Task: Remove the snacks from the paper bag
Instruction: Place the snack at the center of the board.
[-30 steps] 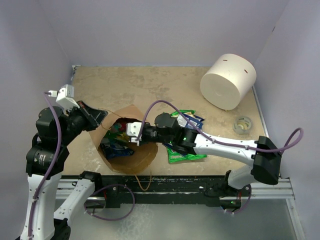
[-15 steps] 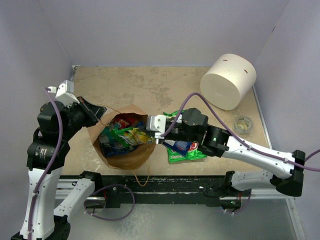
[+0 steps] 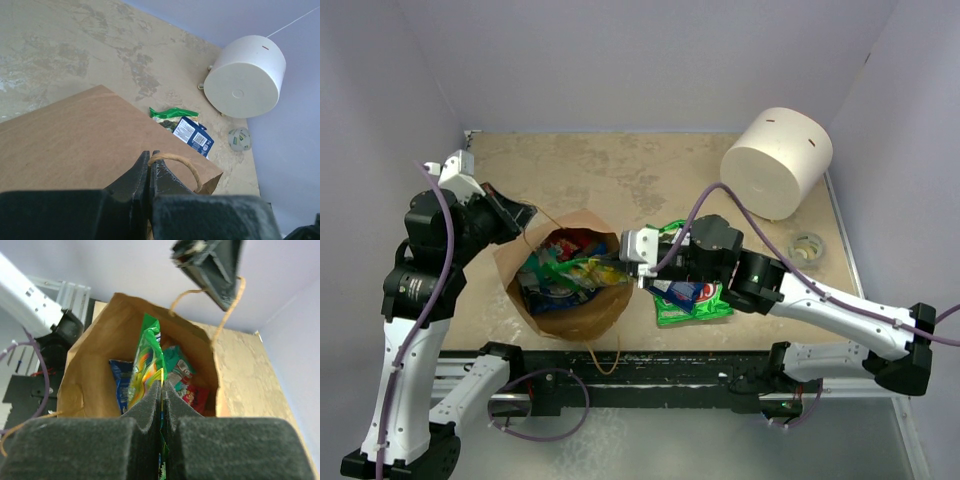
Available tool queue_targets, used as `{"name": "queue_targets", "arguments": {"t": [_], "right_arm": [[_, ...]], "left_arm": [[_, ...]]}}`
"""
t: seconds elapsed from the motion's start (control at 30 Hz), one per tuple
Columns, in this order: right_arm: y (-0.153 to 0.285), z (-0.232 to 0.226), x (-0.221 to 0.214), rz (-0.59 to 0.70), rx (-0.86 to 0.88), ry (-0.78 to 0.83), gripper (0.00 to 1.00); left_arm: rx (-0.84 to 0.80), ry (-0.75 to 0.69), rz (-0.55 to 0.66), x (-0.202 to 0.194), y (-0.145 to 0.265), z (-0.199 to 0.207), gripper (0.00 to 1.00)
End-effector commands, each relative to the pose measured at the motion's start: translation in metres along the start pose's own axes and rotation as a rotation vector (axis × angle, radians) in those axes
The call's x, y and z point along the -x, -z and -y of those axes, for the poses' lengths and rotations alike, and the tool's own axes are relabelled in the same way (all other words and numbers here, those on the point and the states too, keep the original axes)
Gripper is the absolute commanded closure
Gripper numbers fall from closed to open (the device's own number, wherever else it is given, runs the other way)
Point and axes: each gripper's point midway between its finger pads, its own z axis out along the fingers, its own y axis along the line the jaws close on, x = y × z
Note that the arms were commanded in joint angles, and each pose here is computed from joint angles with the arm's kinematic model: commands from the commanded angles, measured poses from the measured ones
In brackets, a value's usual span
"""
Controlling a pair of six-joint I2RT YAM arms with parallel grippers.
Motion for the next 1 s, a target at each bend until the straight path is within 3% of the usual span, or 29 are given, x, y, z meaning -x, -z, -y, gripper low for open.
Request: {"name": "queue_targets", "arguments": {"t": [0.0,0.13,0.23,0.4,0.57,0.73,0.83,0.97], "right_arm": [[-0.007,-0.021,0.014,0.170,0.115,0.176,1.00],[-0.009,-0.031,0.009,0.207,0.193,0.432,1.00],[-0.003,-0.030,0.002,0.157,0.232,0.606,1.00],[0.029,-0.013,0.023,0.108,0.180,0.686,1.00],[0.069,0.018,0.061,0.091,0.003,0.549,1.00],[0.113,0.063,0.081,0.071,-0.322,0.308,1.00],[0.135,0.098,0.064,-0.055,-0.567,0.047,1.00],[0.176,0.132,0.008,-0.243,-0.993,-0.331,1.00]], "left_arm": [[-0.068,-0.019,0.067,0.019,0.002,0.018,1.00],[-0.064,-0.035,0.086,0.023,0.005,0.018,1.00],[-0.055,-0.042,0.100,0.026,0.007,0.017,1.00],[-0.043,-0.040,0.090,0.026,0.003,0.015,1.00],[-0.025,-0.037,0.075,0.023,-0.002,0.010,1.00],[-0.019,-0.038,0.059,0.022,-0.008,0.009,1.00],[-0.021,-0.035,0.043,0.020,-0.011,0.010,1.00],[-0.024,-0.034,0.033,0.019,-0.012,0.010,1.00]]}}
